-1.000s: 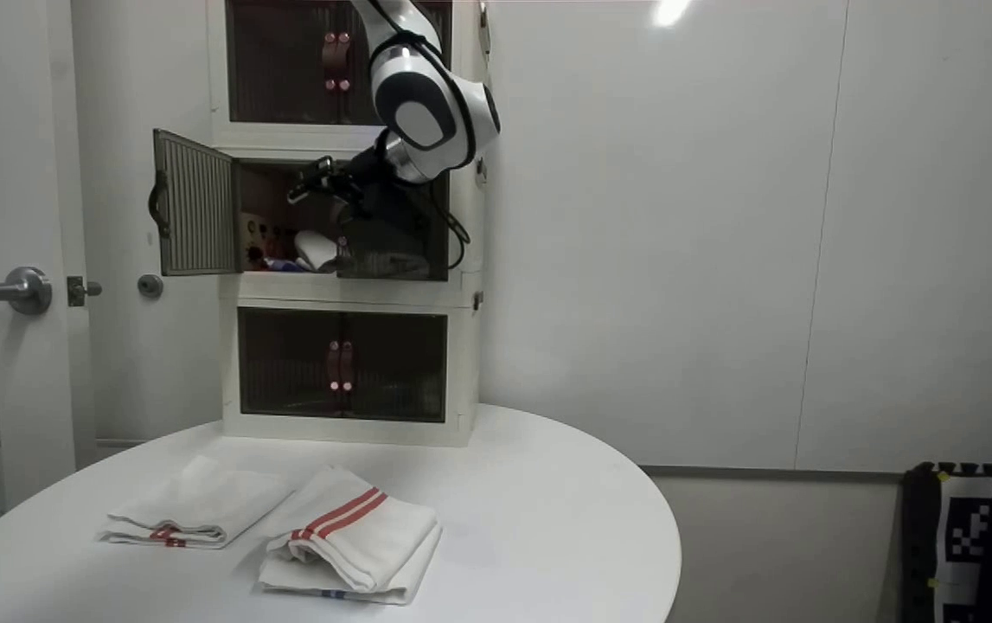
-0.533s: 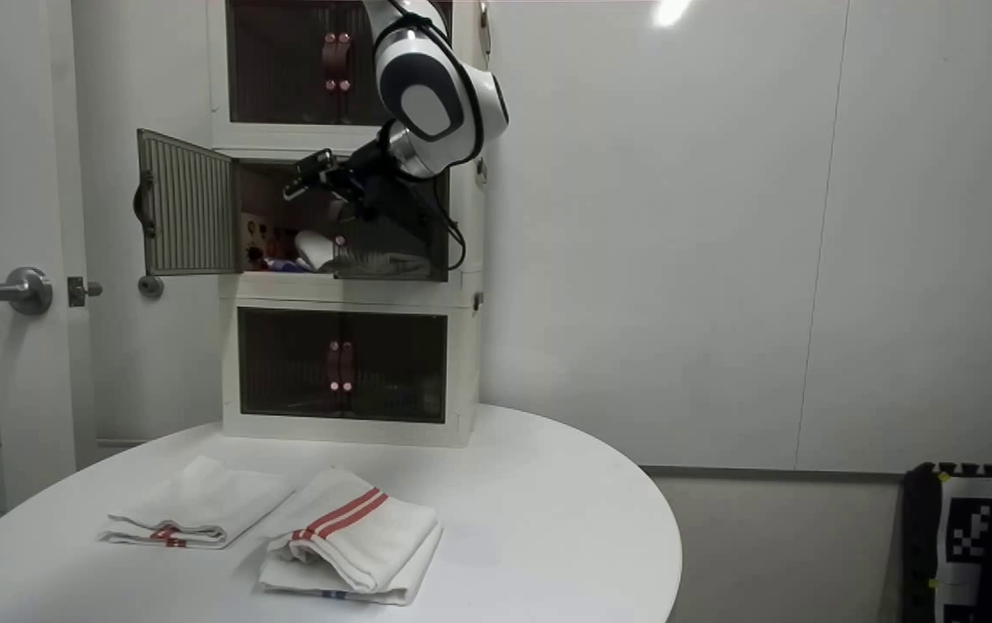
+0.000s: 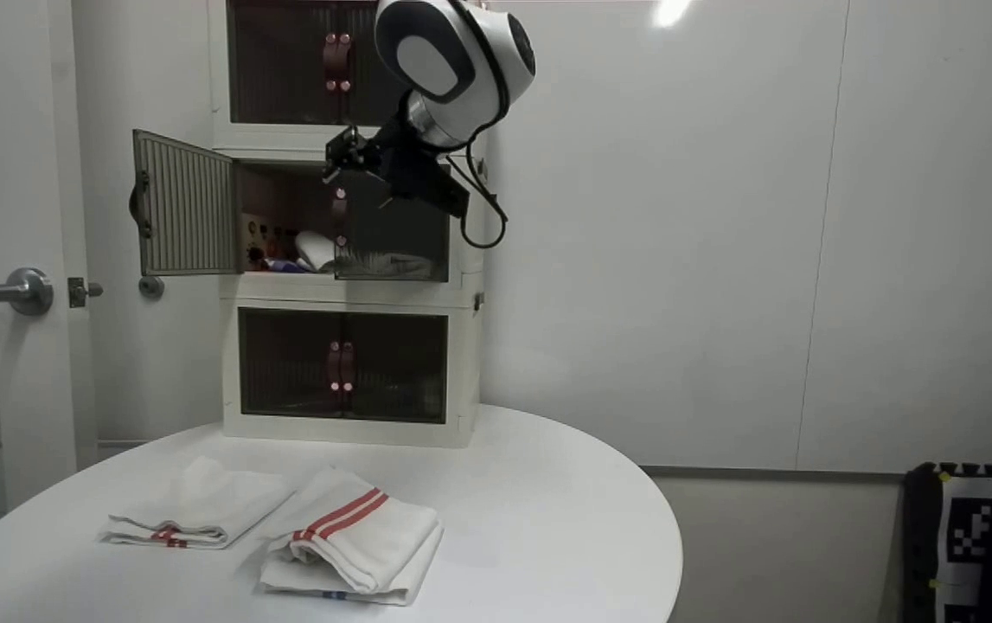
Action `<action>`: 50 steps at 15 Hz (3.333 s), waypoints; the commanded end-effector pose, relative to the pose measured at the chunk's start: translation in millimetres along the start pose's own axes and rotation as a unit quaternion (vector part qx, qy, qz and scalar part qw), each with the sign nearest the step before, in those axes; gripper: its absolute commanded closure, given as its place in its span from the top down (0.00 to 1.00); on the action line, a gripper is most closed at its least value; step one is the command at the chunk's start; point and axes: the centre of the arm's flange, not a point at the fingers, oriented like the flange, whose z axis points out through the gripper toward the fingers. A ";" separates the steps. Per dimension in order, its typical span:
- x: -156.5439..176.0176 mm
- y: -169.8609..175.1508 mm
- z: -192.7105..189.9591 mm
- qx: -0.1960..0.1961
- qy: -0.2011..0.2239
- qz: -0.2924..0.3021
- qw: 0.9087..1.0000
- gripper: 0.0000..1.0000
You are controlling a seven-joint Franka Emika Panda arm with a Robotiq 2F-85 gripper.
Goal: Open the drawer in the middle compartment
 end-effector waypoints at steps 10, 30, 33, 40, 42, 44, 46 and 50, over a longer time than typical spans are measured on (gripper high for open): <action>121.1 -67.8 -12.2 -0.066 -0.092 0.224 0.968 1.00; 225.4 -79.7 70.1 -0.306 -0.255 0.392 0.829 1.00; 211.1 -65.6 65.8 -0.348 -0.235 0.427 0.801 1.00; 193.9 -55.2 59.2 -0.422 -0.219 0.475 0.741 1.00; 188.4 -54.3 70.5 -0.424 -0.220 0.484 0.733 1.00; 179.7 -49.9 81.6 -0.422 -0.217 0.495 0.728 1.00; 171.1 -45.4 88.7 -0.427 -0.213 0.505 0.719 1.00; 157.4 -42.9 76.0 -0.451 -0.204 0.522 0.694 1.00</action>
